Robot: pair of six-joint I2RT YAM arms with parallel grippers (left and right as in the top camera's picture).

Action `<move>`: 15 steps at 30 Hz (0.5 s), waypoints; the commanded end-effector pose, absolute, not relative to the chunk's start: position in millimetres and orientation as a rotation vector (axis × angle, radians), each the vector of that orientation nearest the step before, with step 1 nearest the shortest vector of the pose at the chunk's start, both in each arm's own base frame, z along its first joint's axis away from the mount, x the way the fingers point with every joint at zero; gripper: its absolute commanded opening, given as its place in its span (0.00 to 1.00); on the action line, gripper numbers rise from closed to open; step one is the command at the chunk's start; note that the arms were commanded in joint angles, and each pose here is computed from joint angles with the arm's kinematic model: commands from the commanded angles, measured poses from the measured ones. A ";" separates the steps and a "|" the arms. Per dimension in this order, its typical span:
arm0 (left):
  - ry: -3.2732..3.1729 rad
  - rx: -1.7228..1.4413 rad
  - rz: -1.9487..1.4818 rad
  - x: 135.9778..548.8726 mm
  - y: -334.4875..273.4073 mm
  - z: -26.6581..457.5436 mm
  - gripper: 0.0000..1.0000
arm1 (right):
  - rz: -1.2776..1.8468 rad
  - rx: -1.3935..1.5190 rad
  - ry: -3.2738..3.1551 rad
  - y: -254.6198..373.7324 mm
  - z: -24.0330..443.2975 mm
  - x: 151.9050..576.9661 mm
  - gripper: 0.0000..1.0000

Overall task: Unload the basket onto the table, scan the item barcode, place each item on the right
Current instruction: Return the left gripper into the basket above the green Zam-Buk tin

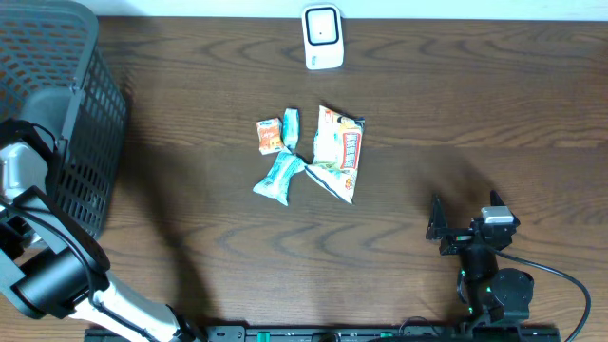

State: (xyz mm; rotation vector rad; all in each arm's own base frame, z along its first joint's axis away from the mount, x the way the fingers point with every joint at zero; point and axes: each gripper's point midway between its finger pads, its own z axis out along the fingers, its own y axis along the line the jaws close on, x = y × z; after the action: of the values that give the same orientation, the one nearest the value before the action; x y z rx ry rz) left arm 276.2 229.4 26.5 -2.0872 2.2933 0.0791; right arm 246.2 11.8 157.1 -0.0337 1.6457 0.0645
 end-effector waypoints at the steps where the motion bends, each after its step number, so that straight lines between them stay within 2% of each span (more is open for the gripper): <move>1: 2.302 -2.101 0.108 269.4 230.8 22.3 0.59 | 0.063 -0.015 1.645 9.1 157.0 246.0 0.99; 6: 2.270 -2.036 0.086 284.4 240.6 44.1 0.59 | 0.063 -0.015 1.645 9.1 157.0 246.0 0.99; 10: 2.202 -1.970 0.039 300.8 248.2 79.8 0.59 | 0.063 -0.015 1.645 9.1 157.0 246.0 0.99; 15: 2.036 -1.827 0.009 324.2 265.2 155.8 0.59 | 0.063 -0.015 1.645 9.1 157.0 246.0 0.99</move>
State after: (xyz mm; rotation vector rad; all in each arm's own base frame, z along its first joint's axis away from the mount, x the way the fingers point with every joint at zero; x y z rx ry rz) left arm 307.0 249.7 87.2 -1.9624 2.1770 0.0309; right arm 246.2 11.7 157.1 -0.0334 1.6457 0.0642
